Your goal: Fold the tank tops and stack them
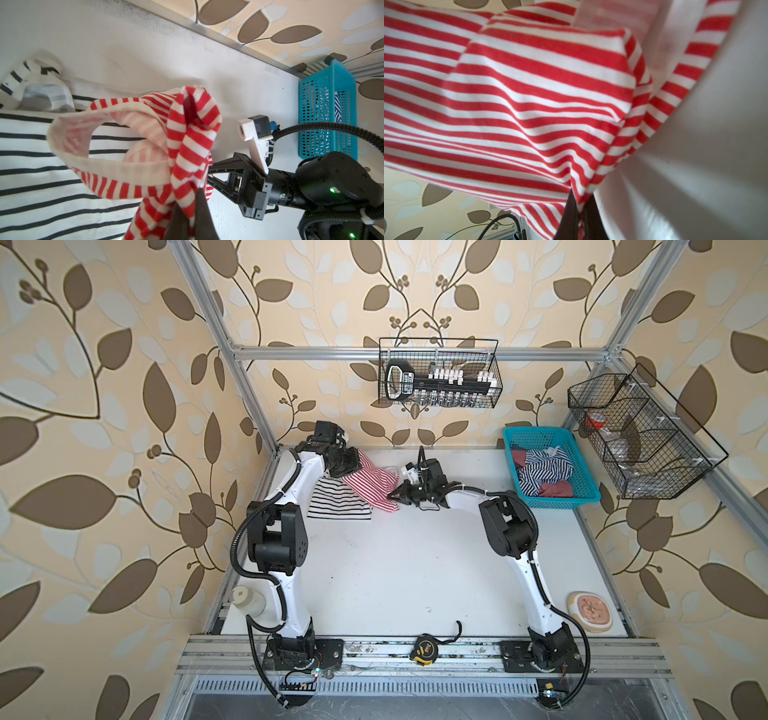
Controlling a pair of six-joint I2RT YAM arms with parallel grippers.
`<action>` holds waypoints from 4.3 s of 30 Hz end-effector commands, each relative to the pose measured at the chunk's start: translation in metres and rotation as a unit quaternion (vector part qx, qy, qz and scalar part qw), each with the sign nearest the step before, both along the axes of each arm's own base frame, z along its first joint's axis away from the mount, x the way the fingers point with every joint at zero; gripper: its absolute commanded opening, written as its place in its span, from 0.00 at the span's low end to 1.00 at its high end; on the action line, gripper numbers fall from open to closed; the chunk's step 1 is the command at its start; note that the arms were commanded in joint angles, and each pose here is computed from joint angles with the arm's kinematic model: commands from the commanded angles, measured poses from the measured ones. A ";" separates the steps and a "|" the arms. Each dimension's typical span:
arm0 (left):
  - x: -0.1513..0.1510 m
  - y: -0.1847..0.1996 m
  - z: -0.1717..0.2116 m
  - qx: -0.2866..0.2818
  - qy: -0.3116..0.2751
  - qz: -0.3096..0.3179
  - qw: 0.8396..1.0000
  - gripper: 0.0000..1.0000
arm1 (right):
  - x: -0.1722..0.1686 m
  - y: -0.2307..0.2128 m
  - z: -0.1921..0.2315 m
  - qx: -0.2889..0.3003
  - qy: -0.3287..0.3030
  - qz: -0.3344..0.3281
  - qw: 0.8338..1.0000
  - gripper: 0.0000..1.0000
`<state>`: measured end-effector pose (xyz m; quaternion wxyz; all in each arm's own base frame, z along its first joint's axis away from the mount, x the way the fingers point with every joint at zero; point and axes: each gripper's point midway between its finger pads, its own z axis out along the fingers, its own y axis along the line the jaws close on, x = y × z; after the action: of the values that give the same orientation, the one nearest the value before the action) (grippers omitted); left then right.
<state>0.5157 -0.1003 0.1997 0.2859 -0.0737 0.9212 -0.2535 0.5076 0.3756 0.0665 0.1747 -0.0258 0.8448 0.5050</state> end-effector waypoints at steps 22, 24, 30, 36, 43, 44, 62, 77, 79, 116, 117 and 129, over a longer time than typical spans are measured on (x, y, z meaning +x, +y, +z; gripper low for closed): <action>-0.044 0.100 -0.025 0.102 0.002 0.099 0.990 0.00 | -0.035 0.069 0.027 0.001 -0.046 0.073 0.996 0.00; -0.049 0.103 -0.042 0.107 0.019 0.104 0.989 0.00 | -0.039 0.066 0.011 -0.010 -0.032 0.073 0.997 0.00; -0.057 0.119 -0.096 0.132 0.090 0.134 0.978 0.05 | -0.051 0.057 -0.025 -0.039 0.000 0.078 0.996 0.09; -0.062 0.134 -0.112 0.149 0.128 0.166 0.966 0.46 | -0.068 0.046 -0.038 -0.063 0.018 0.093 0.993 0.50; -0.056 0.140 -0.079 0.142 0.104 0.193 0.965 0.71 | -0.074 0.018 -0.019 -0.062 0.010 0.073 0.995 0.57; -0.055 0.140 -0.066 0.138 0.091 0.199 0.966 0.74 | -0.075 0.011 -0.012 -0.059 0.006 0.066 0.996 0.58; -0.067 0.042 -0.086 0.040 0.123 0.177 0.976 0.55 | -0.113 -0.119 0.060 -0.074 -0.039 -0.048 0.995 0.58; -0.028 0.091 -0.164 0.123 0.202 0.208 0.949 0.59 | -0.152 -0.168 0.088 -0.087 -0.058 -0.079 0.991 0.59; -0.025 0.103 -0.166 0.122 0.207 0.217 0.946 0.59 | -0.154 -0.176 0.090 -0.091 -0.058 -0.086 0.990 0.59; -0.046 0.140 0.037 0.129 -0.086 0.204 0.967 0.88 | -0.172 -0.371 0.160 -0.266 -0.207 -0.337 0.879 1.00; -0.059 0.137 0.041 0.133 -0.105 0.195 0.966 0.92 | -0.172 -0.386 0.157 -0.287 -0.221 -0.360 0.860 1.00; -0.124 0.138 -0.039 0.198 -0.145 0.191 0.951 0.99 | -0.172 -0.443 0.088 -0.340 -0.338 -0.473 0.739 1.00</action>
<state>0.3863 0.0324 0.1548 0.4242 -0.1669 0.8893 -0.0384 0.3221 -0.0503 0.1006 0.5263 0.1739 0.8307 0.0515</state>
